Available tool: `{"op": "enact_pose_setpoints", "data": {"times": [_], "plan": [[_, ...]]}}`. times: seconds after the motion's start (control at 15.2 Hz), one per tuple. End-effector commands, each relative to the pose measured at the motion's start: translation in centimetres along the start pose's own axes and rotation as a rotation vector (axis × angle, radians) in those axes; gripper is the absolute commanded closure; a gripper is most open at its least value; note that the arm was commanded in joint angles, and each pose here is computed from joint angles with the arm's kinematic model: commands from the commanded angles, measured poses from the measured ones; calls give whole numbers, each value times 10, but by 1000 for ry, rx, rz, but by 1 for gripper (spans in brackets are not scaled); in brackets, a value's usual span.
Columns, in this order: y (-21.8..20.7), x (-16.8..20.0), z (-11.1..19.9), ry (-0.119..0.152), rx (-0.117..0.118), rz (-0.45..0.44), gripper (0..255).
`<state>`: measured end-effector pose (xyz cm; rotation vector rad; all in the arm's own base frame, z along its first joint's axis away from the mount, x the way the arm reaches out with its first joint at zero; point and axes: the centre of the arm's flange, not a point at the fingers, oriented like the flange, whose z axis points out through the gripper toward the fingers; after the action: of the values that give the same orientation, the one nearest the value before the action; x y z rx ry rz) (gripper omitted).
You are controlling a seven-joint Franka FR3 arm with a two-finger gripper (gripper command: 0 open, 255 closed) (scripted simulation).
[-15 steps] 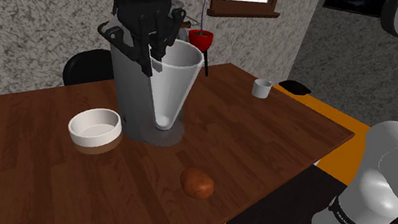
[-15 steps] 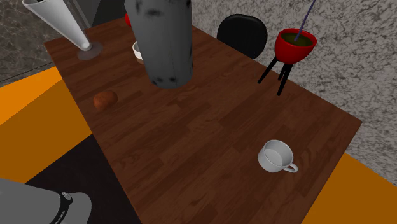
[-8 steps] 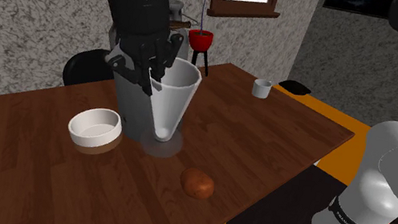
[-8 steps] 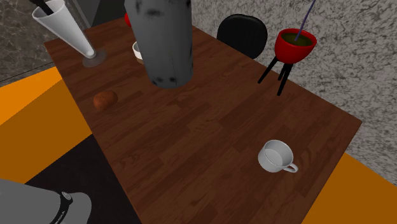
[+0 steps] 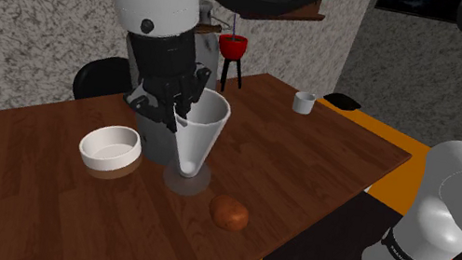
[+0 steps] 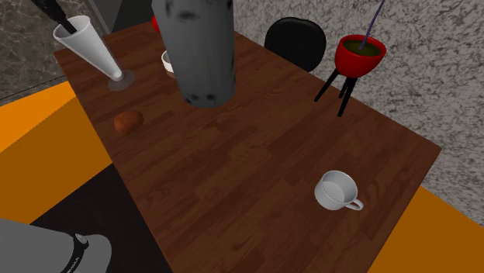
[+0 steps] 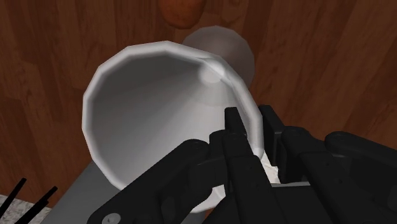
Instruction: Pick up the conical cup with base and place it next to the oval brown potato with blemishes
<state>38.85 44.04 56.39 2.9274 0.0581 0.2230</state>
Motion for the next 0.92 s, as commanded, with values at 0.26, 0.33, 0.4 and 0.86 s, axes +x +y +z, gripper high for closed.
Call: {"op": "enact_pose_setpoints", "data": {"times": [0.26,0.33,0.4,0.86], "plan": [[-7,-5,30,1,1,0,255],[-8,-6,35,1,1,0,255],[-9,-7,40,1,1,0,255],[-16,-12,76,1,1,0,255]]}}
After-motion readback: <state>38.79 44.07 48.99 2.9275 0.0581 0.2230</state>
